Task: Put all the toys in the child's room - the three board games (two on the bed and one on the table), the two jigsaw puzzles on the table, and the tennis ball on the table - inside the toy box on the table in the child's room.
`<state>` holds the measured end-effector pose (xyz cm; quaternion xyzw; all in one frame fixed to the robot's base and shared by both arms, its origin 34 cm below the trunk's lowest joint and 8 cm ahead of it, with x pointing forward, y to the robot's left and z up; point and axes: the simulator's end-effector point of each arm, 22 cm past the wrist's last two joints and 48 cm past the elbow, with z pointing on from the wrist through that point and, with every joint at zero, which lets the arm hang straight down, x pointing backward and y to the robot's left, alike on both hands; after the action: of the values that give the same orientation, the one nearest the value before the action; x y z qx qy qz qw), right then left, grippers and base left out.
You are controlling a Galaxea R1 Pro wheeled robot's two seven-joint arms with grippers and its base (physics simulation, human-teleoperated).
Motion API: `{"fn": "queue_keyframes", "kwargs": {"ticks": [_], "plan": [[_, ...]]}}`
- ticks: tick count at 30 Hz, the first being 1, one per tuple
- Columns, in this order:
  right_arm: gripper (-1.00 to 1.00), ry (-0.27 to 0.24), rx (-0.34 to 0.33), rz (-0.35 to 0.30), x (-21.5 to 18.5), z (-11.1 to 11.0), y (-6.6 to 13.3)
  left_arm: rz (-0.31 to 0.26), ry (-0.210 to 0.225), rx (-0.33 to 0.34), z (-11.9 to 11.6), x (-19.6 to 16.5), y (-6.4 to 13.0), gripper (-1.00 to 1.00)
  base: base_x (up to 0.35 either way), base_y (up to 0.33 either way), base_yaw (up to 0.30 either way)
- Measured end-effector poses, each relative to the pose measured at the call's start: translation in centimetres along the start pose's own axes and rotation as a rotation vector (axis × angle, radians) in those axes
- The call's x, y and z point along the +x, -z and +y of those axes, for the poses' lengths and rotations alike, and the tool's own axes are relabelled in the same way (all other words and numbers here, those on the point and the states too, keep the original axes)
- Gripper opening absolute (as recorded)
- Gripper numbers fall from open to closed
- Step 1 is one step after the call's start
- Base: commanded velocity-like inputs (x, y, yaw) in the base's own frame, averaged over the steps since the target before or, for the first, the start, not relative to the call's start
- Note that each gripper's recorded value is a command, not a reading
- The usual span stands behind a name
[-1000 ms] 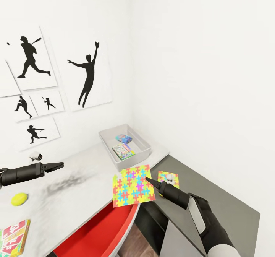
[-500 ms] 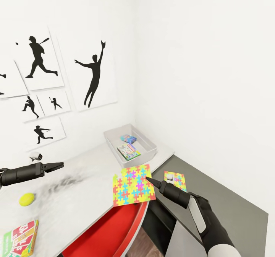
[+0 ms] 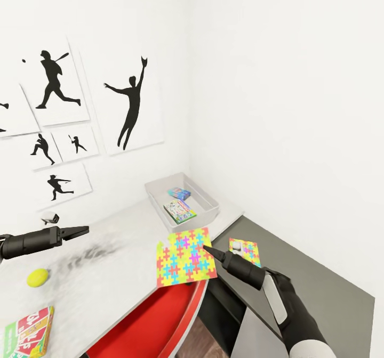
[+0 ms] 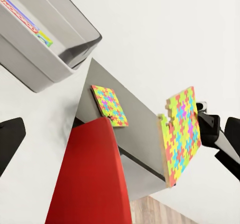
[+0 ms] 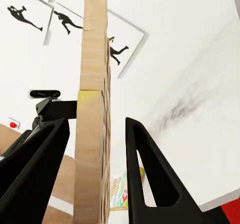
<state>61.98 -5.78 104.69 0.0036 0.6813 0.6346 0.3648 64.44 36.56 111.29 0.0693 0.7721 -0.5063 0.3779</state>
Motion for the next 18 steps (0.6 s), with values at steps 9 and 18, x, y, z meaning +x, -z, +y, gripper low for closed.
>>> {"fn": "queue_keyframes", "kwargs": {"ticks": [9, 18], "plan": [[-1.00, -0.018, -0.053, 0.033, -4.2, 3.0, -2.4, -0.002, 0.000, 0.000, 0.0, 0.0, 0.0, 1.00, 0.000, 0.000, 0.000], [-1.00, 0.066, 0.030, 0.066, -15.5, 7.4, -7.9, -0.003, 0.001, 0.001, 0.0, 0.0, 0.0, 1.00, 0.000, 0.000, 0.000]]}}
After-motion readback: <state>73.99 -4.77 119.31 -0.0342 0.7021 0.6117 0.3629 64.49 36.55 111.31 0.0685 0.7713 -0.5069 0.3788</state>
